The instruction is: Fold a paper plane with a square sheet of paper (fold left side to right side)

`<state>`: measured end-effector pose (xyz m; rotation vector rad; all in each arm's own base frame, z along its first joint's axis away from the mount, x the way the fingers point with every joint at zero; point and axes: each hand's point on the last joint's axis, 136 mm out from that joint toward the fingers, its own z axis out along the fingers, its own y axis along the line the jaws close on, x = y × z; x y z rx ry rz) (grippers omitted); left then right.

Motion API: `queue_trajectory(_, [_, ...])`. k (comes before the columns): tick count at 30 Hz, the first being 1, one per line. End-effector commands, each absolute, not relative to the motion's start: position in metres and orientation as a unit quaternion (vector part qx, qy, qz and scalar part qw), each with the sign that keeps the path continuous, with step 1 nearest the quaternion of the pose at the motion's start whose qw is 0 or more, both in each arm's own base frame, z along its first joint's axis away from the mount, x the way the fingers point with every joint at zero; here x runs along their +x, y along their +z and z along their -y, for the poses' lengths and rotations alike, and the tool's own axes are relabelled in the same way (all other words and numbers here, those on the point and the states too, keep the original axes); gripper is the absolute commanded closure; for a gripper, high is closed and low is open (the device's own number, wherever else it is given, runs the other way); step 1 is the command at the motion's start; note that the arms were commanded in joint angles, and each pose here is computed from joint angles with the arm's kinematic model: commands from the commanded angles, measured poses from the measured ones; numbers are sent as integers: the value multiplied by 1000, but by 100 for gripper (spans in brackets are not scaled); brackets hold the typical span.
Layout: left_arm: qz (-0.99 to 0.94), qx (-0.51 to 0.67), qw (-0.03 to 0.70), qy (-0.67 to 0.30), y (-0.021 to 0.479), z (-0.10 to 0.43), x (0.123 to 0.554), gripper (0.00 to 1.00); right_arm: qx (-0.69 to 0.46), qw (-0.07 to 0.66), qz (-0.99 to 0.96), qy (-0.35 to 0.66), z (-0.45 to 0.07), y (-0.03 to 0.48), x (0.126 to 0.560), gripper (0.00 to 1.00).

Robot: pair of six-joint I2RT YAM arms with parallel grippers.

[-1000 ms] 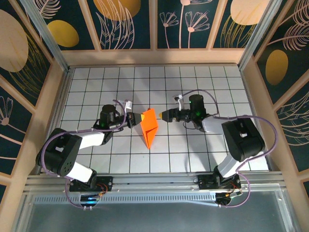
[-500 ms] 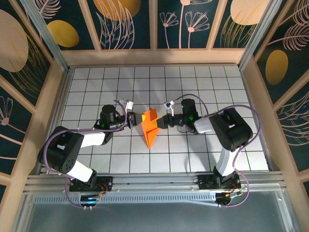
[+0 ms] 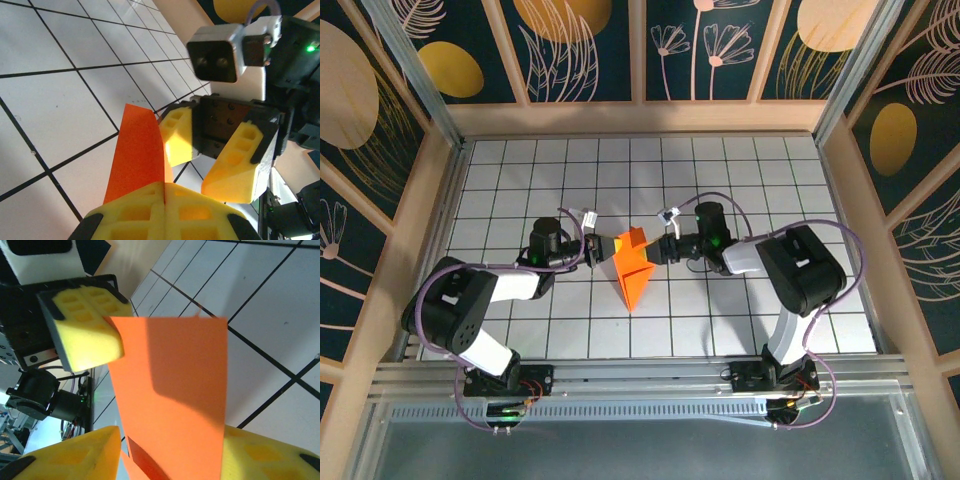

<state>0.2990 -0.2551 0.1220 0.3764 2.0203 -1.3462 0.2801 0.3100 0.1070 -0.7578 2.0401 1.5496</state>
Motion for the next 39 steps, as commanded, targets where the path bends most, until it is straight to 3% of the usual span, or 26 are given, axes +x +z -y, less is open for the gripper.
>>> queue_trajectory(1, [-770,160,347,-511,124,258,305,100,-294,259,-732,558,-310,128,289,54])
queue_trajectory(6, [-773,156,342,-511,119,258,306,100,-292,260,-738,549,-311,128,294,64])
queue_trajectory(9, [-775,152,340,-511,118,257,306,100,-286,259,-747,542,-310,125,298,77])
queue_trajectory(14, [-783,132,356,-492,119,251,312,61,-246,246,-779,521,-307,115,311,99])
queue_trajectory(17, [-800,114,373,-456,119,241,319,54,-204,219,-805,512,-301,104,322,100])
queue_trajectory(27, [-835,149,427,-315,148,227,306,53,-51,165,-864,474,-286,89,343,100])
queue_trajectory(39, [-876,221,379,-200,123,276,259,54,26,142,-883,446,-273,81,363,100])
